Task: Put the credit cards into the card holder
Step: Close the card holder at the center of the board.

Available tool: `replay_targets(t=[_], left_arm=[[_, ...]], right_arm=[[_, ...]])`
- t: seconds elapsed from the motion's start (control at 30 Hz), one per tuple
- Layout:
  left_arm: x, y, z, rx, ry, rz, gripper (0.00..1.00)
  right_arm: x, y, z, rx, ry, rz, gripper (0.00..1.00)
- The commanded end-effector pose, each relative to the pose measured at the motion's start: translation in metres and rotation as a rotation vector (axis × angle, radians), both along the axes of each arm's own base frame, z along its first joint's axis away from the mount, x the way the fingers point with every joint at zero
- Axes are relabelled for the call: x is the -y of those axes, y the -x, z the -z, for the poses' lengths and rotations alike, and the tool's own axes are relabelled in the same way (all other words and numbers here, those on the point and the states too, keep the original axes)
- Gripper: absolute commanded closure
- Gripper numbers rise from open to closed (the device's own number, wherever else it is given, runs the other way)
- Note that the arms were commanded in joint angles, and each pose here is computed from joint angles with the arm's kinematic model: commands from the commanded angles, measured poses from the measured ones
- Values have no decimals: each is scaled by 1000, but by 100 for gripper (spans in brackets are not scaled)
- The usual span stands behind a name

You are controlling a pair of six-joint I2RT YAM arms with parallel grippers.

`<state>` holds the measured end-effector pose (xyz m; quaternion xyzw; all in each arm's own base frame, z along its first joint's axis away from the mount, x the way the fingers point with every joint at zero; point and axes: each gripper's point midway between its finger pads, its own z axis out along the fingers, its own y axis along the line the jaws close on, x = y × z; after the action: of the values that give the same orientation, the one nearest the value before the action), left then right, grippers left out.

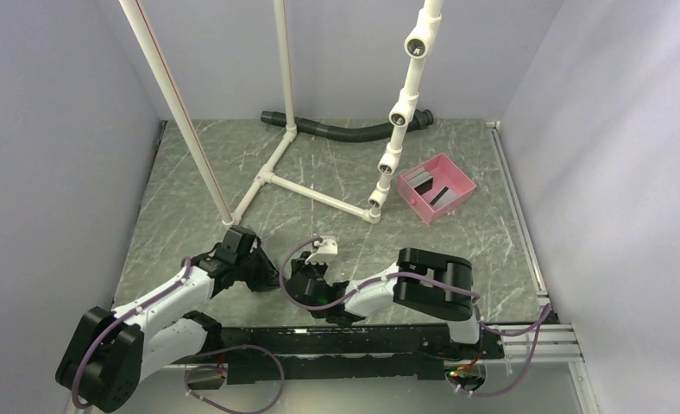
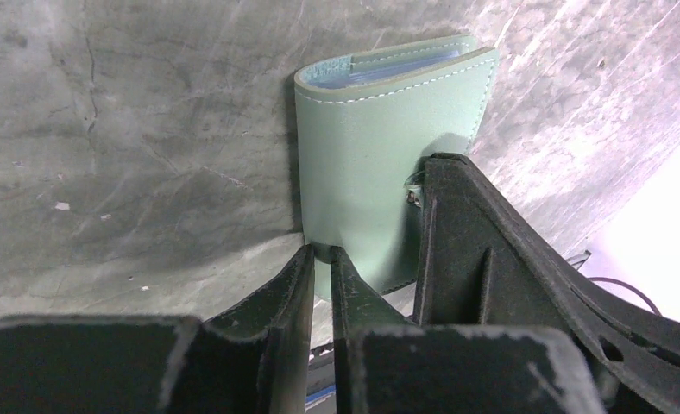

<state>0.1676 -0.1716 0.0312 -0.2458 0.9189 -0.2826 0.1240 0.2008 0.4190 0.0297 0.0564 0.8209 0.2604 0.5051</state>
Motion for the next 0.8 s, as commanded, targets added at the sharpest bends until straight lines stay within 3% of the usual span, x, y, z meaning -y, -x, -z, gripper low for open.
replay_targets(t=[0.0, 0.4, 0.63, 0.77], left_arm=[[4, -34, -22, 149, 16, -52, 84], [-6, -31, -26, 160, -23, -68, 83], [-12, -23, -23, 160, -37, -68, 83], [-23, -22, -37, 187, -102, -54, 78]], right_arm=[[105, 92, 153, -322, 685, -252, 100], [123, 110, 171, -292, 790, -339, 100], [146, 118, 206, -319, 891, -335, 100], [127, 115, 174, -282, 817, -351, 100]])
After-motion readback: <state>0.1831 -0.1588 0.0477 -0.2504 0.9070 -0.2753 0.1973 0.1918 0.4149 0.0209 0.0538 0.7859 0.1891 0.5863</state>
